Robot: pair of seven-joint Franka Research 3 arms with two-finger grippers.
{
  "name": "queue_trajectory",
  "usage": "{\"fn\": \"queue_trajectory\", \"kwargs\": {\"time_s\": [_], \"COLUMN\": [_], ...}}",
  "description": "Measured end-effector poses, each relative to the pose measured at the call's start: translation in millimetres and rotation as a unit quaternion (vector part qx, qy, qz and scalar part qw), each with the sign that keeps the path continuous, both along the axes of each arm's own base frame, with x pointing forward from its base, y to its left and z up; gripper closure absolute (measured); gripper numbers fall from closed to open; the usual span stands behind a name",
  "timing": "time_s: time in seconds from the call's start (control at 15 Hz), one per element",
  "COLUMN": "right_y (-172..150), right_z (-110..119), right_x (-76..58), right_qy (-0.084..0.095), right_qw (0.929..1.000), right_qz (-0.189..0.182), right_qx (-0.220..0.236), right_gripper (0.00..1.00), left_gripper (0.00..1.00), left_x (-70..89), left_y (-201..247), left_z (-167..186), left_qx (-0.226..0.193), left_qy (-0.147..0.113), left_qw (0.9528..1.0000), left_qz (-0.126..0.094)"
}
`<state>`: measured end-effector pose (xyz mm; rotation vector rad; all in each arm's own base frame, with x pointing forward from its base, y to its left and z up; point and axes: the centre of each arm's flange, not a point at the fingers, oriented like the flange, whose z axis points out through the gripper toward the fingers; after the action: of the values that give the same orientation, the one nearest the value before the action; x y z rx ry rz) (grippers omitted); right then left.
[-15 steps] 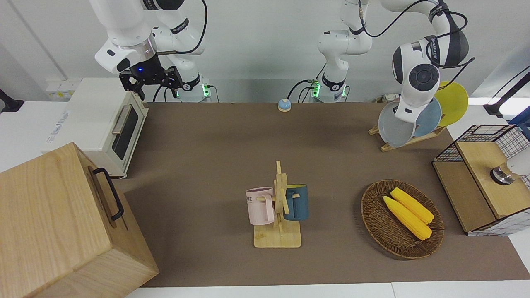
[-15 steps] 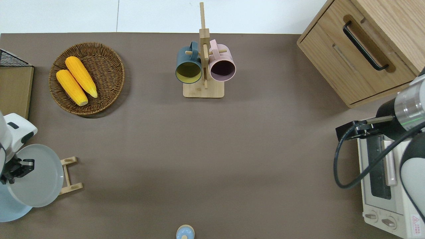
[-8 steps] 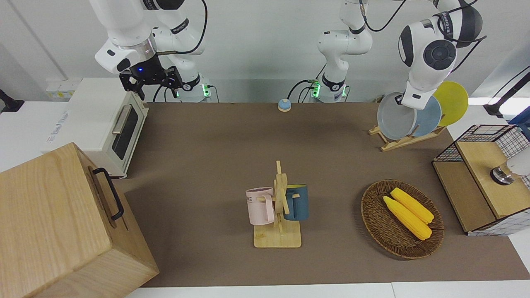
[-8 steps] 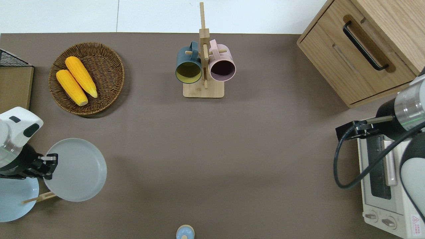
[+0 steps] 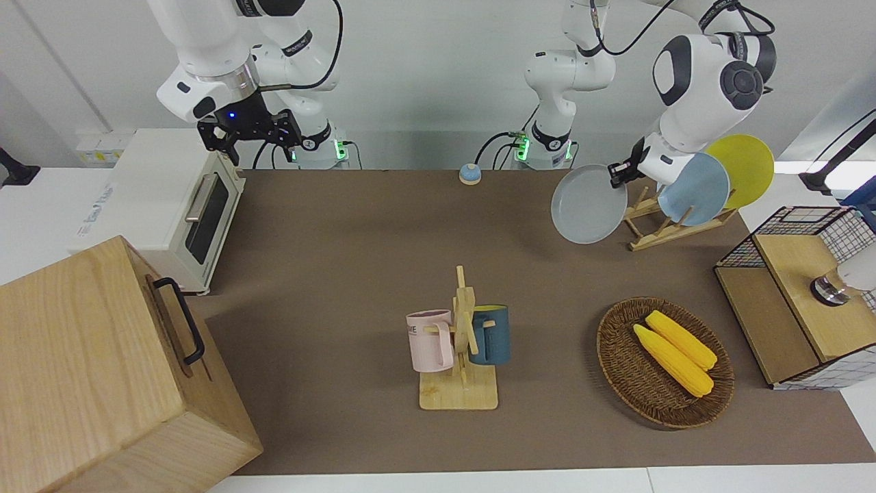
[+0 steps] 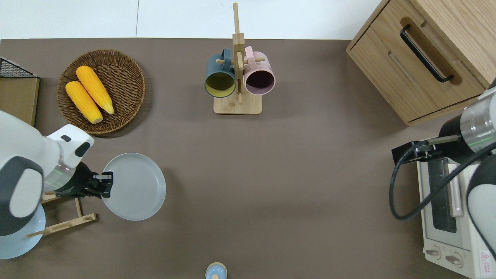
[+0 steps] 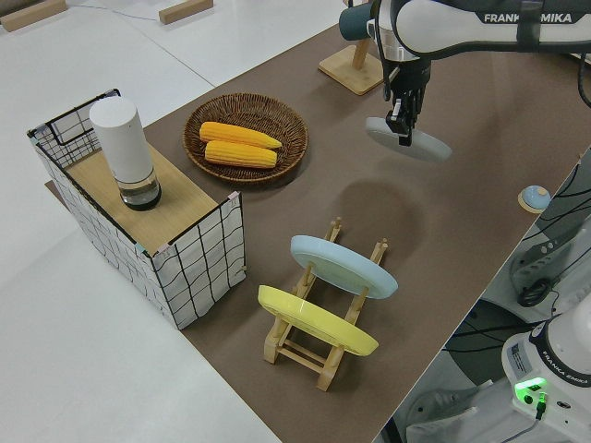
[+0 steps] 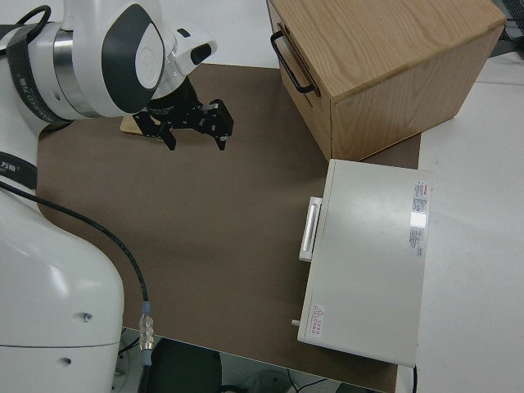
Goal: Pick gray plate from low plate rack and place it on table with left arm
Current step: 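Lift the gray plate out of the rack, carry it farther out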
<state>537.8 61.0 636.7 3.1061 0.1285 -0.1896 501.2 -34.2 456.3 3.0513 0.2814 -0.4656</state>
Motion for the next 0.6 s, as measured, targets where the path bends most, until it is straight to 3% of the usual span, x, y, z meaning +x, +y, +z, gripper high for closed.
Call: {"fn": "queue_trajectory", "kwargs": {"time_s": [0.47, 0.53, 0.6], "right_y": [0.0, 0.0, 0.0], "right_z": [0.0, 0.0, 0.0], "right_x": [0.0, 0.0, 0.0], "right_qy": [0.0, 0.0, 0.0], "right_qw": [1.0, 1.0, 1.0], "right_qz": [0.0, 0.0, 0.0], "right_qx": [0.0, 0.0, 0.0], "right_gripper": [0.01, 0.01, 0.01], "left_gripper": [0.89, 0.87, 0.8], "left_x": [-11.3, -11.8, -12.9], "left_y": [-34.8, -34.2, -34.1], "left_z": [-58.1, -59.8, -62.2], "left_qx": [0.013, 0.013, 0.013], "left_qy": [-0.016, -0.016, -0.014], "left_qw": [0.9998, 0.9998, 0.9998], "left_qz": [0.004, 0.005, 0.005]}}
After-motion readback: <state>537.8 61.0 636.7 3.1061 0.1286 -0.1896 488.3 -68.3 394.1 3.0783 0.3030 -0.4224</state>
